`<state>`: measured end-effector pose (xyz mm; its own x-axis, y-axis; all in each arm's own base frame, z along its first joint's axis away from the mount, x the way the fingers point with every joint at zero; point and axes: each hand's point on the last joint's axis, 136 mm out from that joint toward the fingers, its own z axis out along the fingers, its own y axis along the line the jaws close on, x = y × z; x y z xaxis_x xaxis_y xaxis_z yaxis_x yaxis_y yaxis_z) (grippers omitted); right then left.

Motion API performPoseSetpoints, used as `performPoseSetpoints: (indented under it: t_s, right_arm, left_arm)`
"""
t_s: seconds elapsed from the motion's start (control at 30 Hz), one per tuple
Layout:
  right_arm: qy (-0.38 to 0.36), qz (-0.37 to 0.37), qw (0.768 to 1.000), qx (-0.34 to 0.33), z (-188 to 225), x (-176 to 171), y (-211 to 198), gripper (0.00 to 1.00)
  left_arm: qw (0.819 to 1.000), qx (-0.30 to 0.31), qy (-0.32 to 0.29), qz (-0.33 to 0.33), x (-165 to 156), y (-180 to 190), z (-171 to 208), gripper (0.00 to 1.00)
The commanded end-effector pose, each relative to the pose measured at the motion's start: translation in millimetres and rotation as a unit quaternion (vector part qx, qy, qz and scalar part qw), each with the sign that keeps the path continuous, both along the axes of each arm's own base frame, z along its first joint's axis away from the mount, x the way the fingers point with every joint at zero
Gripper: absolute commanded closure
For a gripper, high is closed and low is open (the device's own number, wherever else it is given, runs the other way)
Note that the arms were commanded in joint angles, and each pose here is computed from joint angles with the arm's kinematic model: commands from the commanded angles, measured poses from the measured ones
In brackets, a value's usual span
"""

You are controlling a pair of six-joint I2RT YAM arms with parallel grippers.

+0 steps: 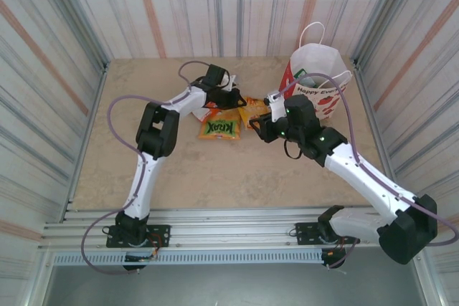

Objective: Place the snacks into the paper bag

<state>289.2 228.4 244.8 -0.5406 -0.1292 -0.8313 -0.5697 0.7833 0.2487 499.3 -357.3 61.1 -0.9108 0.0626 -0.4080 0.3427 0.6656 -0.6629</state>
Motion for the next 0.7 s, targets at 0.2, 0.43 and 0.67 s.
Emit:
performPoseSetpoints:
  t_s: [0.2,0.43,0.67]
  right_arm:
    - [-0.045,-0.032,0.998,0.024,15.9,-6.6,-19.4,0.53]
    - [-0.053,-0.038,0.996,0.057,22.1,-11.1,-26.1,0.50]
    - [-0.048,-0.030,0.994,0.088,29.7,-12.2,-33.5,0.45]
  left_arm:
    - [0.993,-0.036,-0.104,-0.035,-11.7,-5.3,90.3,1.00]
    - [0.976,-0.048,-0.195,-0.087,-54.8,-2.3,164.1,1.00]
    - [0.949,-0.053,-0.282,-0.130,-112.6,15.0,218.2,1.00]
